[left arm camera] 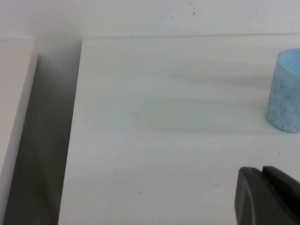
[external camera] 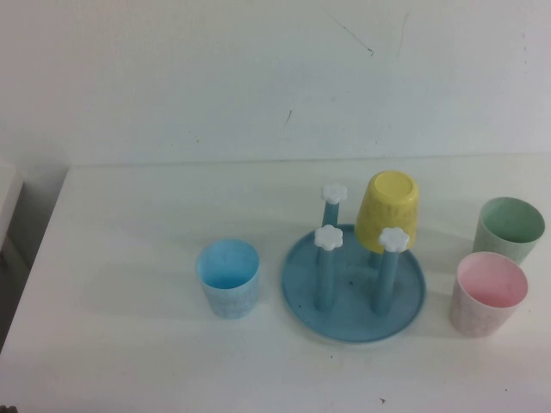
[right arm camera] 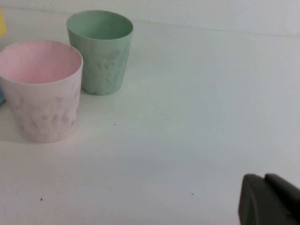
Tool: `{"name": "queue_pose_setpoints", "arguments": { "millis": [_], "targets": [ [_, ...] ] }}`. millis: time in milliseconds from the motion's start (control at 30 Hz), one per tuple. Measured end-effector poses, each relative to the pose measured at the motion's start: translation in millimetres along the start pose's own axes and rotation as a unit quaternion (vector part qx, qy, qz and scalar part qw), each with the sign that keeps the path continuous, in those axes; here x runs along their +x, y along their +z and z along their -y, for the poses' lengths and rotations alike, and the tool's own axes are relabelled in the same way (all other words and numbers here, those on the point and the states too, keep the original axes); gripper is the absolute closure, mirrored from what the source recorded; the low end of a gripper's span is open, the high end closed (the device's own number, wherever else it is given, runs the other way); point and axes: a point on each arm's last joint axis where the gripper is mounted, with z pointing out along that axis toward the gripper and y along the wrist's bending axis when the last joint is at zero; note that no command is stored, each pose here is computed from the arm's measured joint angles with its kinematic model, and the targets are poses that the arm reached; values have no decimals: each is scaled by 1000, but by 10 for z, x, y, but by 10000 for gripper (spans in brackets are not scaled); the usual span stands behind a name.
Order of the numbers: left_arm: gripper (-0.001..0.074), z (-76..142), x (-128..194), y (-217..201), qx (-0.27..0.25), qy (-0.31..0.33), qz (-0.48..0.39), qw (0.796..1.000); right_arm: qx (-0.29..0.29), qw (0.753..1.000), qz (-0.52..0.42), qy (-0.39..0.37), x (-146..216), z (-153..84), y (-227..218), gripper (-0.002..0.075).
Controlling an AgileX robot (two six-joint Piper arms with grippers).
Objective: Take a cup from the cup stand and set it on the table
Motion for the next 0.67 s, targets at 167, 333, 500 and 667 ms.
{"name": "queue_pose_setpoints", "arguments": {
  "millis": [167, 333, 500, 667],
  "targets": [
    [736, 0, 0, 0, 0, 0, 0, 1000, 23, 996, -3, -89, 2, 42, -1, 729],
    [737, 0, 0, 0, 0, 0, 0, 1000, 35, 991, -5, -126, 2, 65, -2, 729],
    [737, 0, 0, 0, 0, 0, 0, 1000, 37, 991, -5, -131, 2, 68, -2, 729],
    [737, 0, 0, 0, 0, 0, 0, 1000, 37, 991, -5, -131, 2, 68, -2, 729]
  ]
}}
